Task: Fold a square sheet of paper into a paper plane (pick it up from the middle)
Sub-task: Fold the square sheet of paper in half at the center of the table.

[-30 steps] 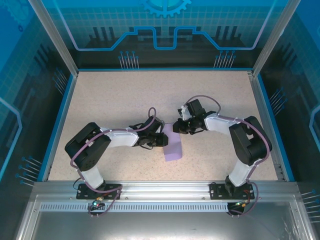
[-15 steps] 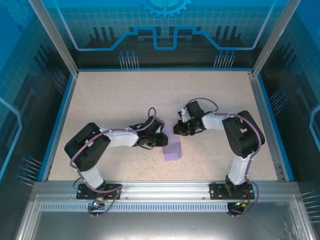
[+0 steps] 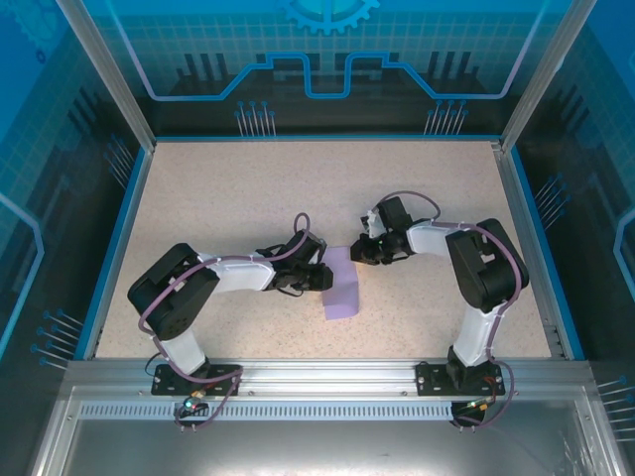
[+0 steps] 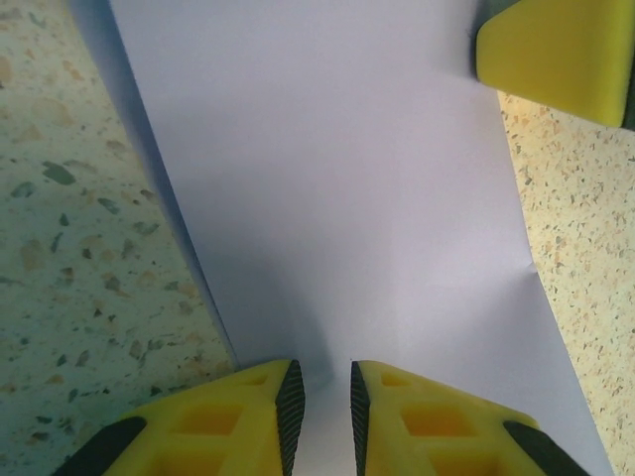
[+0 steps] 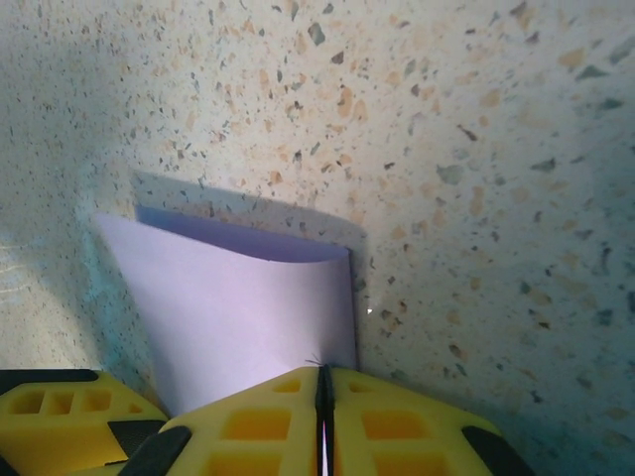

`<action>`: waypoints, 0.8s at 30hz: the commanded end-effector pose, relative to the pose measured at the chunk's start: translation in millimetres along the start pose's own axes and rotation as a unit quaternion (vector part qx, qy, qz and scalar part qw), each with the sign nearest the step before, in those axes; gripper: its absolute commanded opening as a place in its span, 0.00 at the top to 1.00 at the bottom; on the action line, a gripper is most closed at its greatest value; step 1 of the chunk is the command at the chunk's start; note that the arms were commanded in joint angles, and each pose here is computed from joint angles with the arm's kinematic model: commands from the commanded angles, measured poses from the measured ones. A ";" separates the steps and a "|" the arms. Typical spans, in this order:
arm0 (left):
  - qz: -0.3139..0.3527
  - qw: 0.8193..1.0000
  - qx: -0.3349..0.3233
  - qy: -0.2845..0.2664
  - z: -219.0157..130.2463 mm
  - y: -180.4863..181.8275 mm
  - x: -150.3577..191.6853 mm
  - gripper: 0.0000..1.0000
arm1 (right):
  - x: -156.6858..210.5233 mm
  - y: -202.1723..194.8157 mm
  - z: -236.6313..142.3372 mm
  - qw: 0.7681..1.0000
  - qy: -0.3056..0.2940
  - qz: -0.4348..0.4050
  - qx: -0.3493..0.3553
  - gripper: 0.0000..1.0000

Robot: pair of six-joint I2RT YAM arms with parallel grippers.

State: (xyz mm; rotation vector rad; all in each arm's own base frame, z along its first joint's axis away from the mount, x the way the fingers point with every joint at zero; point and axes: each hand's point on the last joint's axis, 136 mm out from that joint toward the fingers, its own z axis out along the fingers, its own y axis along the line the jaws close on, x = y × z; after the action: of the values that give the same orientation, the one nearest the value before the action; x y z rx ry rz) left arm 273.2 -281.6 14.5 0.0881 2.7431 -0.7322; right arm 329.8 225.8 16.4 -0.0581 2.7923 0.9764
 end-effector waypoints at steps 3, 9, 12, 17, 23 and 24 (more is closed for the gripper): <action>-0.001 0.995 -0.081 0.055 5.1 42.8 33.8 0.75 | -11.9 24.9 -1.8 0.999 -0.018 -0.027 -0.021 0.89; 0.002 0.995 -0.082 0.056 3.6 42.5 33.5 0.75 | -15.9 13.8 9.6 1.000 -0.014 -0.021 -0.009 0.90; 0.004 0.995 -0.083 0.057 2.3 43.0 34.4 0.75 | -21.9 6.3 11.0 1.000 -0.017 -0.020 0.001 0.90; 0.003 0.995 -0.087 0.057 -0.2 45.3 36.3 0.75 | -28.1 -8.5 12.6 1.000 -0.018 -0.013 0.017 0.91; 0.003 0.994 -0.096 0.060 -2.6 50.0 39.8 0.75 | -36.7 -22.5 8.9 0.999 -0.028 0.002 0.031 0.91; 0.003 0.993 -0.097 0.060 -3.0 50.6 39.8 0.75 | -37.3 -25.5 8.6 0.999 -0.028 0.005 0.035 0.91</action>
State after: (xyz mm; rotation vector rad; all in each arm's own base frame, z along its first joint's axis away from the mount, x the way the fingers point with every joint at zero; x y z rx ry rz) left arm 274.3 -278.3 14.6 0.1057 2.7374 -0.7016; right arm 353.8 232.3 13.3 -0.0662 2.7634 0.9773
